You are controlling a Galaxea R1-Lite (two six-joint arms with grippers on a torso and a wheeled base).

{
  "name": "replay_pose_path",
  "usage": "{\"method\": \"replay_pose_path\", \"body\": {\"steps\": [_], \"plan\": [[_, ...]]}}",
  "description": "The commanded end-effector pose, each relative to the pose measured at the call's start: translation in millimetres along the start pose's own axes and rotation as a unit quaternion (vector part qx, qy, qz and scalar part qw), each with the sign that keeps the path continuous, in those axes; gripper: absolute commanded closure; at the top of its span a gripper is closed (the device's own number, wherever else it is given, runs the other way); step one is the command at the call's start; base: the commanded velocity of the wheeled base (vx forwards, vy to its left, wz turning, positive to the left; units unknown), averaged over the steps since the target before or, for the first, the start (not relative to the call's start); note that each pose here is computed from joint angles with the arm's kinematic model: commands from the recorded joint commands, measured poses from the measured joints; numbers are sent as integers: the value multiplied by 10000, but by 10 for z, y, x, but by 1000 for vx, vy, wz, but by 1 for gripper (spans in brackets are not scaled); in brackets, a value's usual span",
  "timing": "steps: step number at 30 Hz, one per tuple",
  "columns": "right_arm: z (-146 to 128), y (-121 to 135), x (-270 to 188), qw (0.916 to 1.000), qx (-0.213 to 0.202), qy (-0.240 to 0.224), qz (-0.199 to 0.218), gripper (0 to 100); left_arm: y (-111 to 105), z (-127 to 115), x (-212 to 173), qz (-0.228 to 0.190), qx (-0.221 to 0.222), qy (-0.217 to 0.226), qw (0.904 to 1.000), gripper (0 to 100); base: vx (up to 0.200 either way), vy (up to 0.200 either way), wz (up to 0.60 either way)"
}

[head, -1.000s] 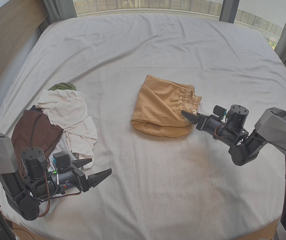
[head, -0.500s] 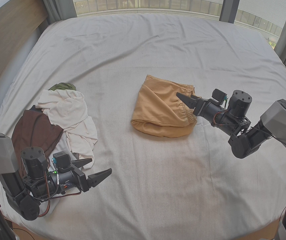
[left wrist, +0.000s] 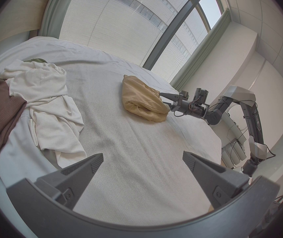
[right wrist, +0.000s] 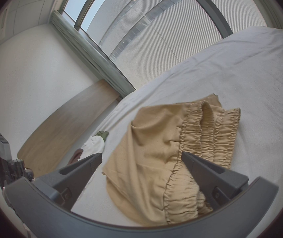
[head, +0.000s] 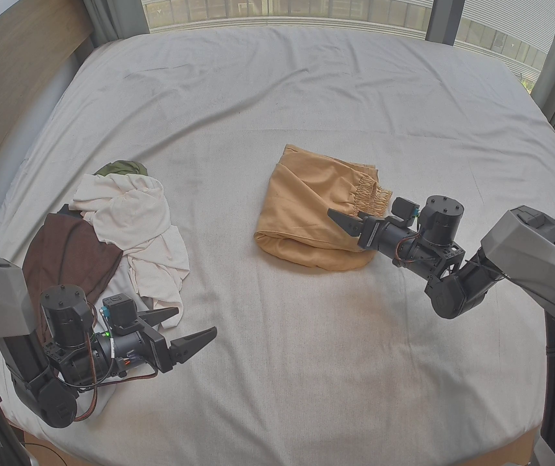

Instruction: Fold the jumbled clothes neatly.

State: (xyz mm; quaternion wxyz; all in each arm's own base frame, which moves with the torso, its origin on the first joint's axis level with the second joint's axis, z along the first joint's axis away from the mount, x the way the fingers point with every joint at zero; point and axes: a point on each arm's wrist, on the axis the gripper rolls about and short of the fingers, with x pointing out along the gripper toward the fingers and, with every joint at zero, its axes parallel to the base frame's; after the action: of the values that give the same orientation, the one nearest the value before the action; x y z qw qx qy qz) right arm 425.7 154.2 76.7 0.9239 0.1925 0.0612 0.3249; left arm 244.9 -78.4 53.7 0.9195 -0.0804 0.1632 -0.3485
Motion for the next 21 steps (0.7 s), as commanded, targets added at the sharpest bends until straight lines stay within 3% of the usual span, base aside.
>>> {"method": "replay_pose_path", "body": {"steps": [1,5,9,15,21], "plan": [[-191,-126,9,9997,51,183,-148,0,0,6,2,-1,6,-14,10000,0,0,0,0],[-125,-62,-61,9999,-11,37,-102,0,-5,22,-2,-6,9,-47,10000,0,0,0,0],[229,197,-328,9995,-139,-294,41,0,-51,130,-41,-85,67,-261,9996,0,0,0,0],[720,699,-1069,9966,-428,-674,178,0,-329,430,-360,-412,328,-909,9945,0,0,0,0],[811,976,-1830,9927,-925,-774,32,0,-611,654,-828,-631,511,-1685,9824,0,0,0,0]]}}
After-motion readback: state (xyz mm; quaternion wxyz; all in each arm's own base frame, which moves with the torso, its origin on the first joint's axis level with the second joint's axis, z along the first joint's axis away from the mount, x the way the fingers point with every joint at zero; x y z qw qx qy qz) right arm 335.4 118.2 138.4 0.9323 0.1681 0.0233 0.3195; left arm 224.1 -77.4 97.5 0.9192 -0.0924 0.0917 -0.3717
